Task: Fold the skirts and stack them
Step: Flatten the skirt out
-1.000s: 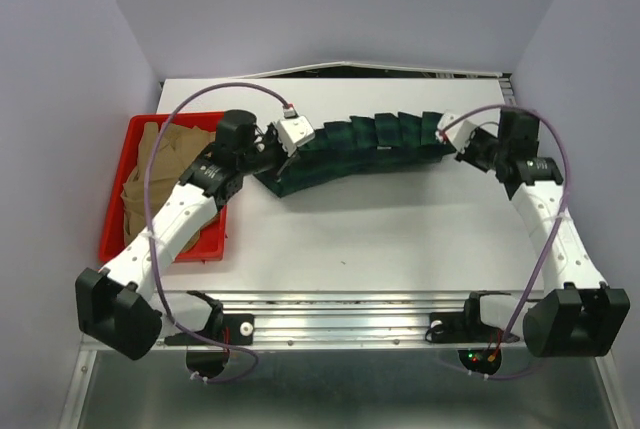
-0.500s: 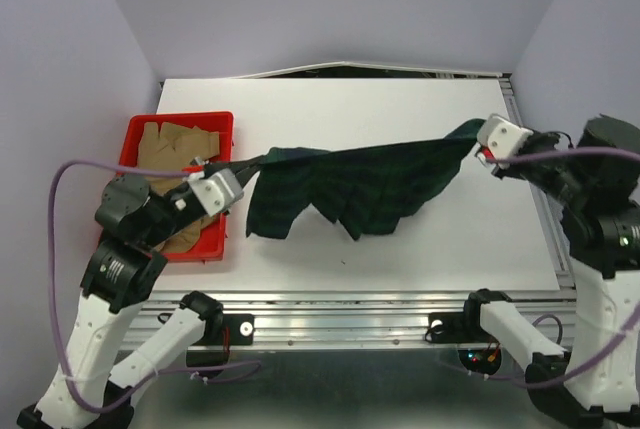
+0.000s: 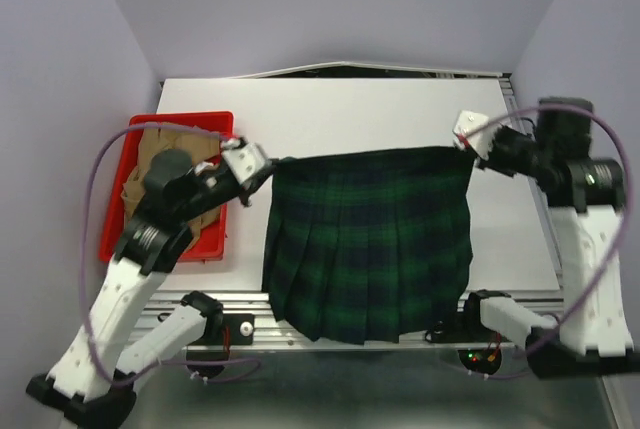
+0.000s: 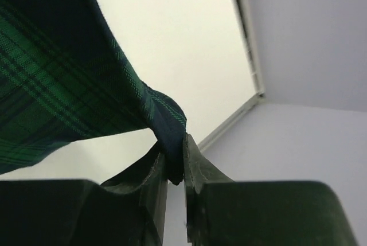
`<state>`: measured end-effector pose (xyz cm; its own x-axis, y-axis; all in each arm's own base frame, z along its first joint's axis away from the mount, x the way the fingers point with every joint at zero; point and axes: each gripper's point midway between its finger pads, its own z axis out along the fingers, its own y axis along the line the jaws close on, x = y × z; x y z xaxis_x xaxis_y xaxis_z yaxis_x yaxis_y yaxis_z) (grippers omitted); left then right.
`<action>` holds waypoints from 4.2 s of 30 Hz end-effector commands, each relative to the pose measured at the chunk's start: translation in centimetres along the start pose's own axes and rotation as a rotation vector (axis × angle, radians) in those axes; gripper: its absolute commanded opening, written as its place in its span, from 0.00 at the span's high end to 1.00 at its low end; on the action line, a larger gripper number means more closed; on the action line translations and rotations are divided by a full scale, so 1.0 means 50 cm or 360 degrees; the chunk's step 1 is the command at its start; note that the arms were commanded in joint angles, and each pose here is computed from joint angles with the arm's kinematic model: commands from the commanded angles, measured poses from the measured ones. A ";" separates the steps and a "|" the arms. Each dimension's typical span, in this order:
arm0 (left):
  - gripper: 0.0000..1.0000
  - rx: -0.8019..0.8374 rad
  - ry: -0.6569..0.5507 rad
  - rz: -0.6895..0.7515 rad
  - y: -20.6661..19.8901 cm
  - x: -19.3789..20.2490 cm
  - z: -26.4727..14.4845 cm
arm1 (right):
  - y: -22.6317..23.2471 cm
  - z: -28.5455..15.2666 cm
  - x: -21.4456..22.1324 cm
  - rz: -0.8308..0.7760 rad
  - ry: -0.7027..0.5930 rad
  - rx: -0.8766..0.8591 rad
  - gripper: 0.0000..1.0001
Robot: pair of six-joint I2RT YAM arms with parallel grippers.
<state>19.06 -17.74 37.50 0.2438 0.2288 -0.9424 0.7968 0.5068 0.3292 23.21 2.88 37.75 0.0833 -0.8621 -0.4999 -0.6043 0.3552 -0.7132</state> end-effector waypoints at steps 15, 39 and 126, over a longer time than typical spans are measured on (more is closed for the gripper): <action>0.18 -0.0735 0.0640 -0.0401 0.340 0.315 0.210 | -0.032 0.493 0.245 0.1033 0.0562 -0.0304 0.07; 0.55 0.0115 0.1646 -0.0881 -0.085 0.687 0.200 | 0.424 0.416 0.437 0.0882 0.1124 -0.1140 0.34; 0.51 0.0397 0.1672 -0.0440 -0.033 0.703 0.295 | 0.501 0.425 0.213 0.0995 0.0830 -0.1550 0.42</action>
<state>32.45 -23.69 3.60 -0.3900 0.8020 -0.4525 0.9011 0.4335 -0.0082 26.79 11.07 5.74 -0.6622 -0.7111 -0.2363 -0.7299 0.5408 0.4181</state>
